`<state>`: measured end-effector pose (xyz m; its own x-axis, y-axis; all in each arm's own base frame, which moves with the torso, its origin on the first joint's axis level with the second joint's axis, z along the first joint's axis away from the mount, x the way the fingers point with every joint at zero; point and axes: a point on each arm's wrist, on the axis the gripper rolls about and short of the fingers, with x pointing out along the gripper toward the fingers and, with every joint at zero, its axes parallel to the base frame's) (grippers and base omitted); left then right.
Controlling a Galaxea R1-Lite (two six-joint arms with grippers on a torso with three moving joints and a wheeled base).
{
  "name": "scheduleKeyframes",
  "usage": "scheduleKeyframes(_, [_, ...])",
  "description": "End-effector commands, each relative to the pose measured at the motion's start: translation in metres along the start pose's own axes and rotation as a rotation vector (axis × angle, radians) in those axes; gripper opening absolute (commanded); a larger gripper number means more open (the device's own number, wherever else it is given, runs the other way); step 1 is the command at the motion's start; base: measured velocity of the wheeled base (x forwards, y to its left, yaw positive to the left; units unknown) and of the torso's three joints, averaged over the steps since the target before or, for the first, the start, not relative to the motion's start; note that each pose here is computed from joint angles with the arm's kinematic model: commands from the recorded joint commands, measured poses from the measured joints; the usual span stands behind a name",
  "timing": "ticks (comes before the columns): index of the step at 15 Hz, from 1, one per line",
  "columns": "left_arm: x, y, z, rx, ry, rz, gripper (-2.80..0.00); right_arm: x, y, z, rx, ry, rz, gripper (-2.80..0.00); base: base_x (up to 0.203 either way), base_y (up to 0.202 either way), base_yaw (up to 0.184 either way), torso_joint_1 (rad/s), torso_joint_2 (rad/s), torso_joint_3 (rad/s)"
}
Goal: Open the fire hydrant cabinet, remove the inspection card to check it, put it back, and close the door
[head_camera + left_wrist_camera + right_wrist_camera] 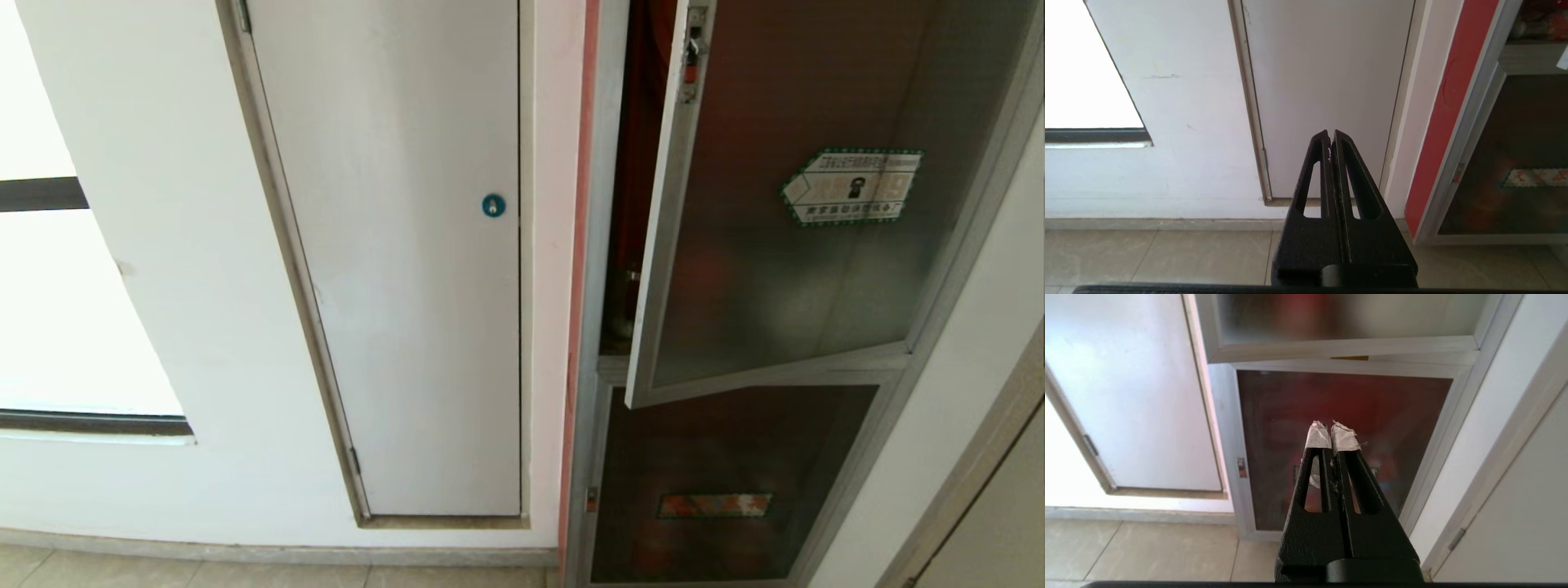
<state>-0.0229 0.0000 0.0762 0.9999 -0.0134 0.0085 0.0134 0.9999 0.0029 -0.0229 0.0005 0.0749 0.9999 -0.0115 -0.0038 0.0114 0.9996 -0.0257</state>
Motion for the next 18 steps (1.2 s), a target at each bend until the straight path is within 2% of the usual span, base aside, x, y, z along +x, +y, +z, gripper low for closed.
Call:
scheduleKeyframes(1, [0.0001, 0.0000, 0.0001, 0.000, 0.001, 0.000, -2.80, 0.0000, 0.0000, 0.0000, 0.000, -0.001, 0.001, -2.80, 0.199, 0.000, -0.003, 0.002, 0.00, 0.001])
scheduleKeyframes(18, [0.0001, 0.0000, 0.0001, 0.000, 0.001, 0.000, -2.80, 0.0000, 0.0000, 0.0000, 0.000, -0.001, 0.001, -2.80, 0.196, 0.000, -0.001, 0.002, 0.00, 0.002])
